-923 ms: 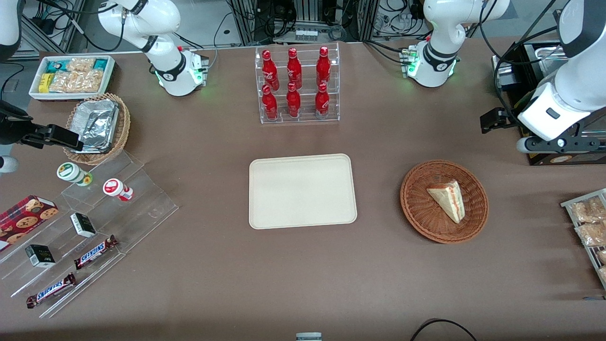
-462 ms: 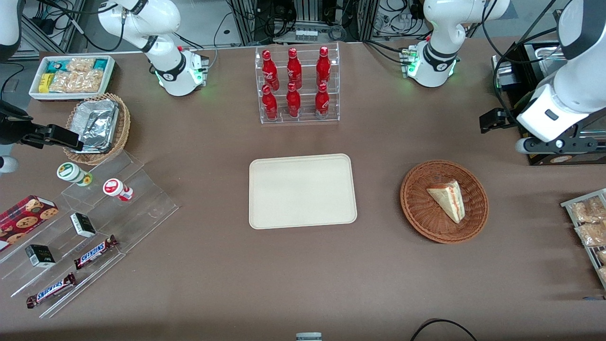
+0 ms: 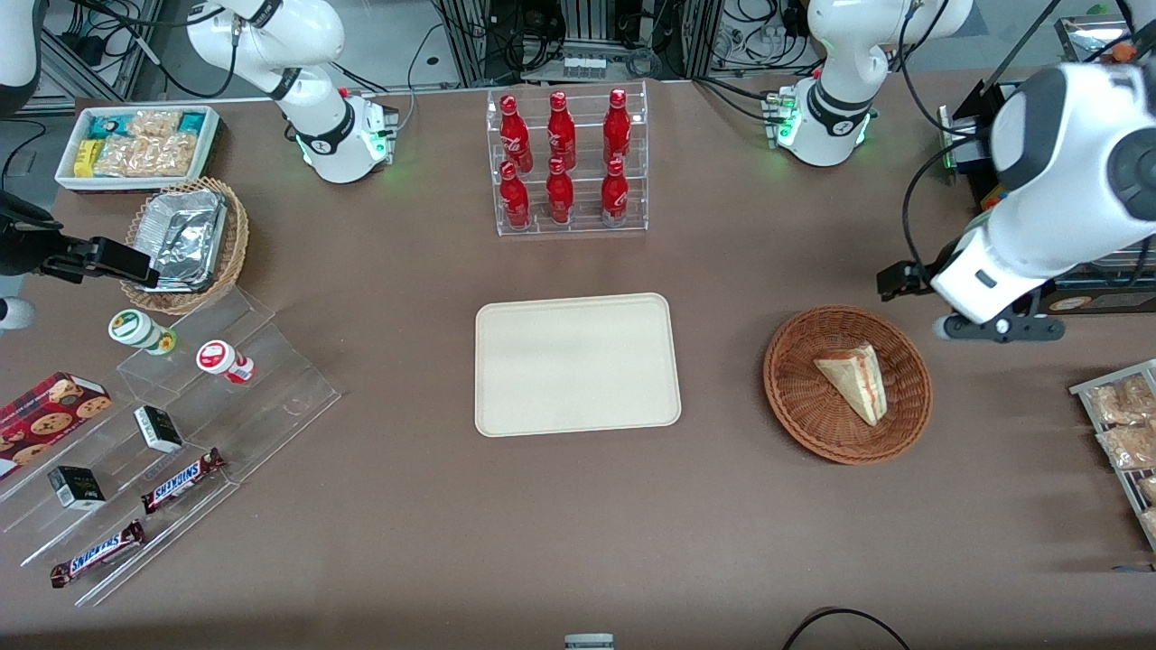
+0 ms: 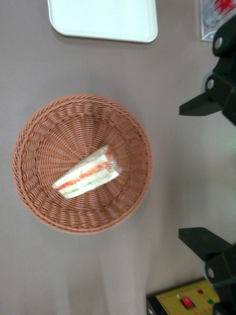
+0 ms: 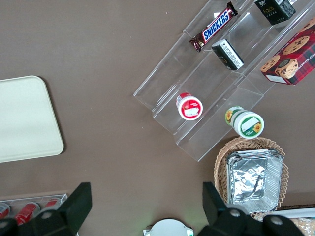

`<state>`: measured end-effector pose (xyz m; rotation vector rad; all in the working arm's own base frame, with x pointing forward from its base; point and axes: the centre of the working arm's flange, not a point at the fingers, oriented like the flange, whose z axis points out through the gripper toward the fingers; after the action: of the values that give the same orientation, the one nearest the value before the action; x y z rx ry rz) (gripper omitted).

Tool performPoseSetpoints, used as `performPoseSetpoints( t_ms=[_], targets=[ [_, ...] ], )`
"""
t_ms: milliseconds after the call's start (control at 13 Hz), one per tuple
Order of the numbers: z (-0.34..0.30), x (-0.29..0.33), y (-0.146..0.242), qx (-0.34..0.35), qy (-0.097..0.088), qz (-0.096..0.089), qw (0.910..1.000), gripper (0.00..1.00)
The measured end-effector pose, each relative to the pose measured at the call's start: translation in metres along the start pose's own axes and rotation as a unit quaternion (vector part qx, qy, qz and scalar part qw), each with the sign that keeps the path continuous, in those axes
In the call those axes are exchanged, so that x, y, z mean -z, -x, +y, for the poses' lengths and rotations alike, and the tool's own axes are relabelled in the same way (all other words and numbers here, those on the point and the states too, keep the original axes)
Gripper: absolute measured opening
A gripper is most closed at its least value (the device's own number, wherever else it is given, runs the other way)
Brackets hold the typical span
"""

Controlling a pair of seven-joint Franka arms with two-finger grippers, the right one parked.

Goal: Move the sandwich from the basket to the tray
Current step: 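Lower the left gripper onto the sandwich and close on it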

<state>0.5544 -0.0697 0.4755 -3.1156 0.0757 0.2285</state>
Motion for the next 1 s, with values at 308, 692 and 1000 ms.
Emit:
performPoseSetpoints(
  t_ms=[308,692,1000],
  targets=[
    [0.001,-0.065,-0.009,-0.001,0.003,0.017,0.9999,1.0],
    [-0.002,-0.125,-0.02,0.007,0.01,0.042,0.9991,1.0],
    [-0.006,-0.136,-0.02,0.091,0.017,0.061,0.9939,1.0]
  ],
)
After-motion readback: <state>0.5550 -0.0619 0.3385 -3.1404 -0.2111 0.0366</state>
